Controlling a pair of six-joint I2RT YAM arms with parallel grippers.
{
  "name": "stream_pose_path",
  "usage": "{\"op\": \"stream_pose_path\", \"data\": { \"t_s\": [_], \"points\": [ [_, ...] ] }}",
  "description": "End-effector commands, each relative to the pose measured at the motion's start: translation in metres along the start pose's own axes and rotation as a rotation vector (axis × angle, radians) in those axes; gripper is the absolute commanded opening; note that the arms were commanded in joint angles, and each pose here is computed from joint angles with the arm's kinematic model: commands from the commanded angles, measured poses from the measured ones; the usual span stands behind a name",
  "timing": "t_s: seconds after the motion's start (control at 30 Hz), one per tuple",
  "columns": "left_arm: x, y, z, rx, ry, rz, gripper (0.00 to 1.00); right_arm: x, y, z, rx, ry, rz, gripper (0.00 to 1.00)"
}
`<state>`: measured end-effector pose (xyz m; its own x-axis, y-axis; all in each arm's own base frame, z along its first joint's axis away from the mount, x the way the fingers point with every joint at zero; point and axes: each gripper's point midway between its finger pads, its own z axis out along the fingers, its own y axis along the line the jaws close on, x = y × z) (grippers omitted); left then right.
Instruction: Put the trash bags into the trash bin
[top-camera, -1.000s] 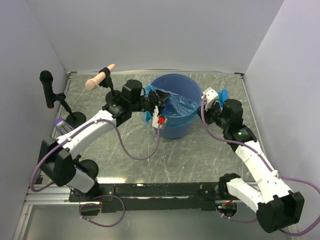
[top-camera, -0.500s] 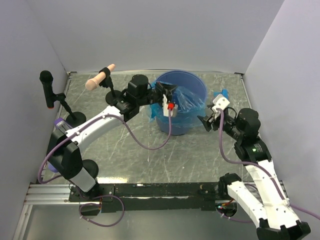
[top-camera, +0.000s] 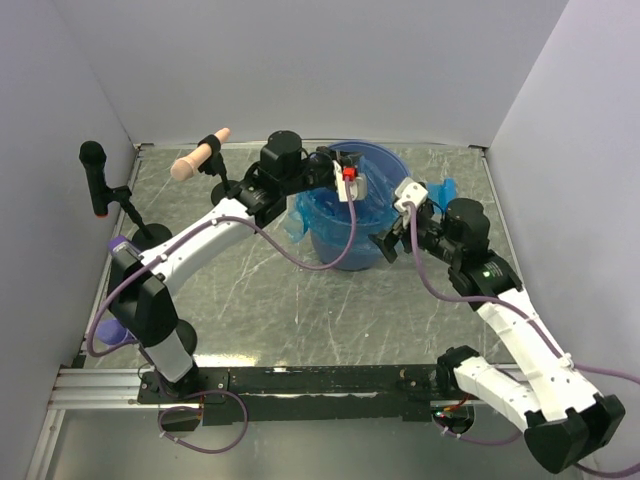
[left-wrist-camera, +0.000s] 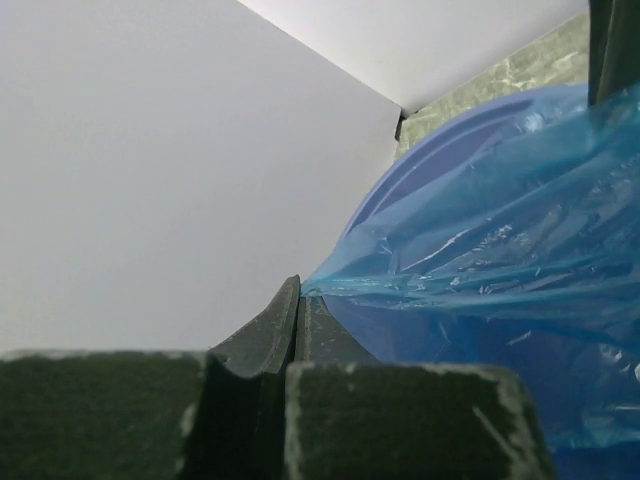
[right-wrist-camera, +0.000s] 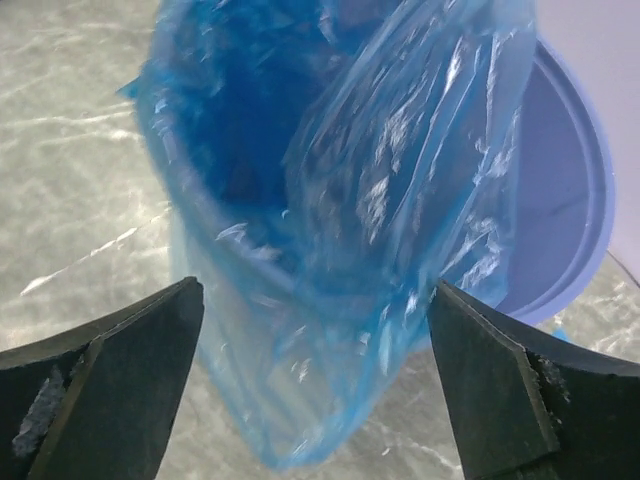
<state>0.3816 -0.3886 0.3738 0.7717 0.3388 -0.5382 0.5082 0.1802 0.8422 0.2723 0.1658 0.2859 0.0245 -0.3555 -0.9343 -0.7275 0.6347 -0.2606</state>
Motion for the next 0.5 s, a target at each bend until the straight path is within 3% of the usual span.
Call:
{"op": "stream_pose_path", "data": {
  "t_s": [0.0, 0.47],
  "points": [
    [-0.013, 0.025, 0.006, -0.072, -0.023, -0.1, 0.02, -0.036, -0.036, 0.006, 0.182, -0.07, 0.056, 0.99],
    [-0.008, 0.05, 0.016, -0.16, -0.001, -0.199, 0.02, -0.059, -0.078, 0.028, 0.336, -0.034, 0.151, 0.99]
  ]
}}
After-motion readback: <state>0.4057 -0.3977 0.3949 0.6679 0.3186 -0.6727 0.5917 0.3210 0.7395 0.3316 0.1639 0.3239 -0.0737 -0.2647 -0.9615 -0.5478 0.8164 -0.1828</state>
